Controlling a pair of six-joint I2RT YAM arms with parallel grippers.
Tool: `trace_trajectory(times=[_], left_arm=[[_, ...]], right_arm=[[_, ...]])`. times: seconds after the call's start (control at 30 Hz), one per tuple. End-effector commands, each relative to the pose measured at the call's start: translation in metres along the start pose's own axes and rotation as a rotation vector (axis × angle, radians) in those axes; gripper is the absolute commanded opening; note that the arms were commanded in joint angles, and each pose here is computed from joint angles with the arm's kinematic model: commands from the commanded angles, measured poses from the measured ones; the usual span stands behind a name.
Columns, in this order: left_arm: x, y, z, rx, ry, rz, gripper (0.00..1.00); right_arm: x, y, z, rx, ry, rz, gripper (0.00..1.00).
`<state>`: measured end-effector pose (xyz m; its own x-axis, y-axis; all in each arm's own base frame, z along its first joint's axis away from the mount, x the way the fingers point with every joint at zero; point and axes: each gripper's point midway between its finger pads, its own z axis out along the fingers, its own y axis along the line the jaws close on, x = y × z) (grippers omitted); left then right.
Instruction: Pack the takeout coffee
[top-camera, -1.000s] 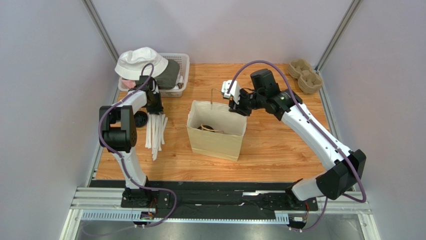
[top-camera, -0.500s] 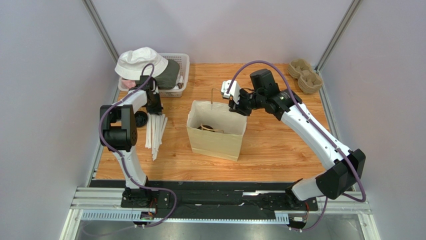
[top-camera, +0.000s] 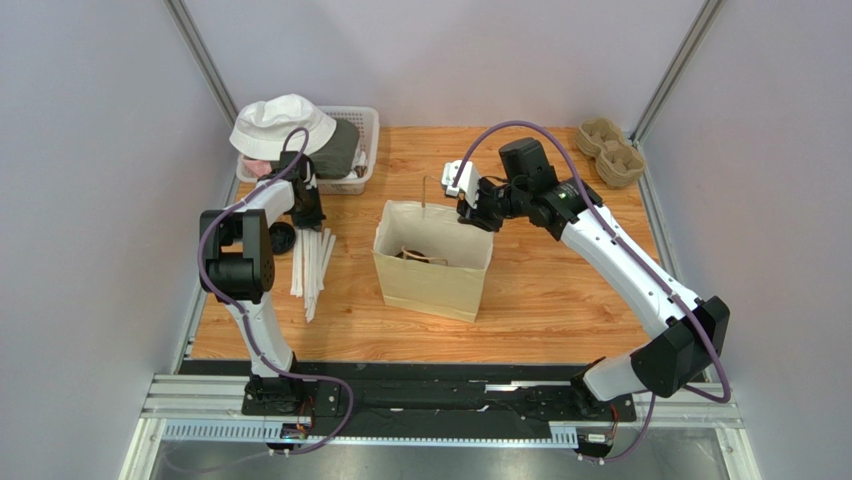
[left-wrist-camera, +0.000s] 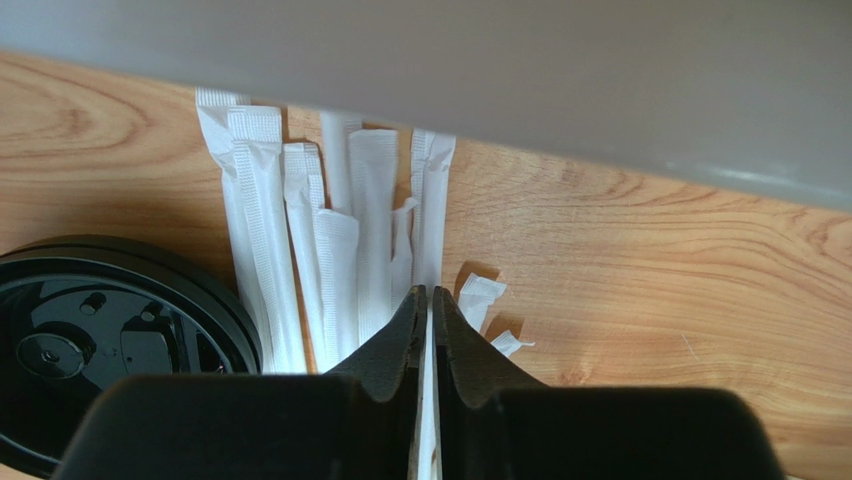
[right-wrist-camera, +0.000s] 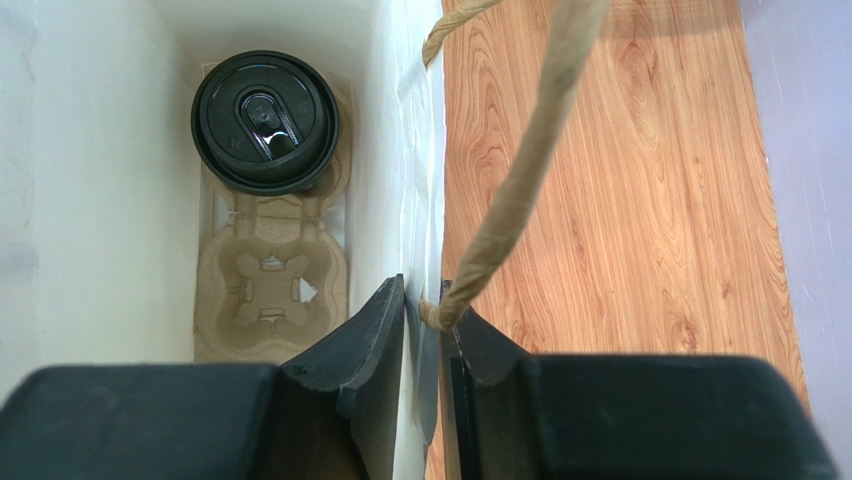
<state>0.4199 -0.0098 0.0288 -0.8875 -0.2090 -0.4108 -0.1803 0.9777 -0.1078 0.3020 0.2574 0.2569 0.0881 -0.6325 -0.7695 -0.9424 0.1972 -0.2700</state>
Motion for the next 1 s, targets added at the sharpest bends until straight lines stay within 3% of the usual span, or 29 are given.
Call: trace_trajectory(times=[0.0, 0.07, 0.63, 0.87, 0.97], left_arm=[[-0.007, -0.004, -0.003, 0.011, -0.016, 0.009, 0.06], [-0.009, -0.006, -0.008, 0.018, -0.024, 0.006, 0.0], [-0.021, -0.022, -0.063, 0.098, -0.096, -0.031, 0.0], [-0.024, -0.025, -0.086, 0.117, -0.136, -0.014, 0.0], [-0.023, -0.025, -0.088, 0.123, -0.139, 0.007, 0.0]], right_arm=[[-0.012, -0.006, -0.007, 0.021, -0.021, -0.009, 0.22], [-0.013, -0.006, -0.007, 0.021, -0.023, -0.01, 0.22], [-0.019, -0.006, -0.008, 0.016, -0.04, -0.003, 0.24], [-0.027, -0.007, -0.015, 0.029, -0.056, 0.002, 0.5], [-0.03, -0.007, -0.018, 0.032, -0.062, 0.001, 0.56]])
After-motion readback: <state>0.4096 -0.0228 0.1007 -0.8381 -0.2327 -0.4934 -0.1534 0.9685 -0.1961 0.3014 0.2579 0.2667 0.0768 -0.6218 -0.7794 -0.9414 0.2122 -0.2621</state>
